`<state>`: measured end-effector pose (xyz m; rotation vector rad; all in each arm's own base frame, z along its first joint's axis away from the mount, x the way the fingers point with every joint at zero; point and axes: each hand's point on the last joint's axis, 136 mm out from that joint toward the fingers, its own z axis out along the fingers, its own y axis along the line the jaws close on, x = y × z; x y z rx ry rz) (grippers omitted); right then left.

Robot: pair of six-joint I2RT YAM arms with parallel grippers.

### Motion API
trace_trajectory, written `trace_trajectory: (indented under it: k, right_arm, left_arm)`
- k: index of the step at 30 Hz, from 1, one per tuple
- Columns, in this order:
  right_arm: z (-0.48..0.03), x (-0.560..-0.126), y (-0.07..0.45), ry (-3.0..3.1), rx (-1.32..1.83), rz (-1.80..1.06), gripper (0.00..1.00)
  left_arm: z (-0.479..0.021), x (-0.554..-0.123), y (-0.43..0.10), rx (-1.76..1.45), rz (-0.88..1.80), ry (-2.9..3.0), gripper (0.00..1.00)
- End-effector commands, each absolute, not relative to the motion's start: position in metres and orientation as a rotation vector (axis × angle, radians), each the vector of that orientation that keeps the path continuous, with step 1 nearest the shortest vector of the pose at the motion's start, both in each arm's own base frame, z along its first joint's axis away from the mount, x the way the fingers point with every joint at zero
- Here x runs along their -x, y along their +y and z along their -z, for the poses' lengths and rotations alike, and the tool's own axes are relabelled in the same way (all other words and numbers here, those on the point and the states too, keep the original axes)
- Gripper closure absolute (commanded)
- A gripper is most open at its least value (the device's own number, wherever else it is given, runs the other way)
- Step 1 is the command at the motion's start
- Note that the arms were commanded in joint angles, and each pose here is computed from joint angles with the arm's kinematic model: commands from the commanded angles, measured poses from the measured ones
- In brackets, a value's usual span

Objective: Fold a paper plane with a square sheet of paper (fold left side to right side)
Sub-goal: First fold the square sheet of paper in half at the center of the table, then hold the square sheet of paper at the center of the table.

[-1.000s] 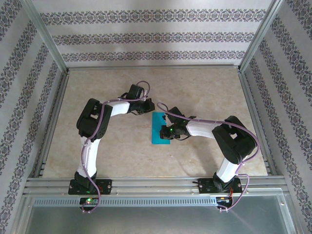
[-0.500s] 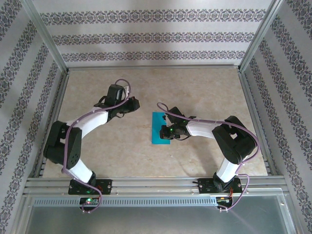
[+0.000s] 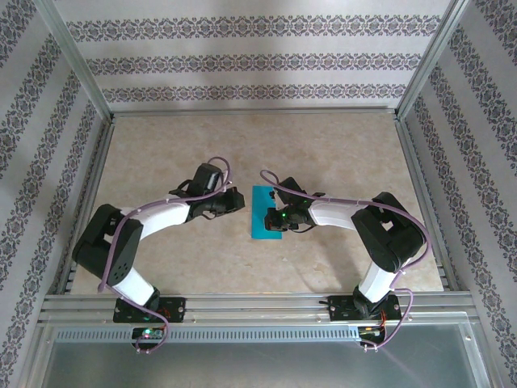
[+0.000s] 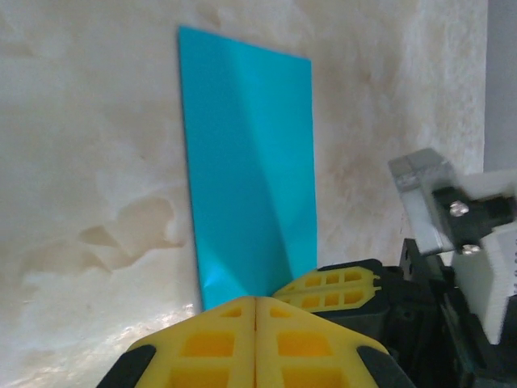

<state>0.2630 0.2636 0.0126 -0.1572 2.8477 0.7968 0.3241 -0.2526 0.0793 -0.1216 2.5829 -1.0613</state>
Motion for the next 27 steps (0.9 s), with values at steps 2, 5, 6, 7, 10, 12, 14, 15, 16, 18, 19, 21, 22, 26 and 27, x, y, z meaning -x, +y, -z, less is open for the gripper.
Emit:
trace_trajectory:
  k: [2,5,6,7,10,12,14,15,16,18,19,21,22,26,27]
  right_arm:
    - [0.03,-0.227,0.218,3.068,0.076,-0.535,1.0]
    - [0.03,-0.228,0.218,3.066,0.077,-0.532,1.0]
    - [0.03,-0.228,0.218,3.065,0.076,-0.529,1.0]
    - [0.03,-0.227,0.217,3.067,0.078,-0.527,1.0]
    - [0.031,-0.226,0.217,3.071,0.078,-0.524,1.0]
    - [0.031,-0.226,0.216,3.072,0.079,-0.521,1.0]
    - [0.032,-0.225,0.216,3.075,0.077,-0.519,1.0]
    - [0.032,-0.226,0.216,3.074,0.075,-0.518,1.0]
    - [0.031,-0.226,0.215,3.072,0.077,-0.518,1.0]
    - [0.03,-0.227,0.216,3.069,0.081,-0.523,1.0]
    - [0.03,-0.227,0.217,3.068,0.082,-0.524,1.0]
    - [0.028,-0.228,0.218,3.064,0.085,-0.533,1.0]
    - [0.027,-0.229,0.219,3.061,0.086,-0.536,1.0]
    - [0.022,-0.232,0.223,3.048,0.082,-0.566,1.0]
    - [0.019,-0.233,0.226,3.04,0.081,-0.585,1.0]
  left_arm:
    - [-0.078,-0.331,-0.275,0.119,1.135,2.571,0.93]
    - [-0.073,-0.331,-0.286,0.096,1.147,2.588,0.93]
    - [-0.071,-0.331,-0.288,0.088,1.15,2.592,0.93]
    - [-0.071,-0.332,-0.29,0.083,1.151,2.594,0.93]
    - [-0.066,-0.333,-0.296,0.075,1.166,2.606,0.93]
    - [-0.062,-0.332,-0.3,0.063,1.175,2.615,0.93]
    - [-0.058,-0.331,-0.304,0.057,1.178,2.628,0.93]
    - [-0.055,-0.33,-0.305,0.056,1.176,2.637,0.93]
    - [-0.051,-0.328,-0.306,0.056,1.172,2.649,0.93]
    - [-0.045,-0.326,-0.306,0.062,1.163,2.669,0.93]
    - [-0.042,-0.326,-0.305,0.07,1.152,2.679,0.93]
    - [-0.036,-0.323,-0.304,0.08,1.133,2.696,0.93]
    - [-0.032,-0.322,-0.302,0.091,1.117,2.708,0.93]
    - [-0.022,-0.318,-0.296,0.118,1.073,2.751,0.93]
    - [-0.019,-0.318,-0.294,0.124,1.057,2.763,0.94]
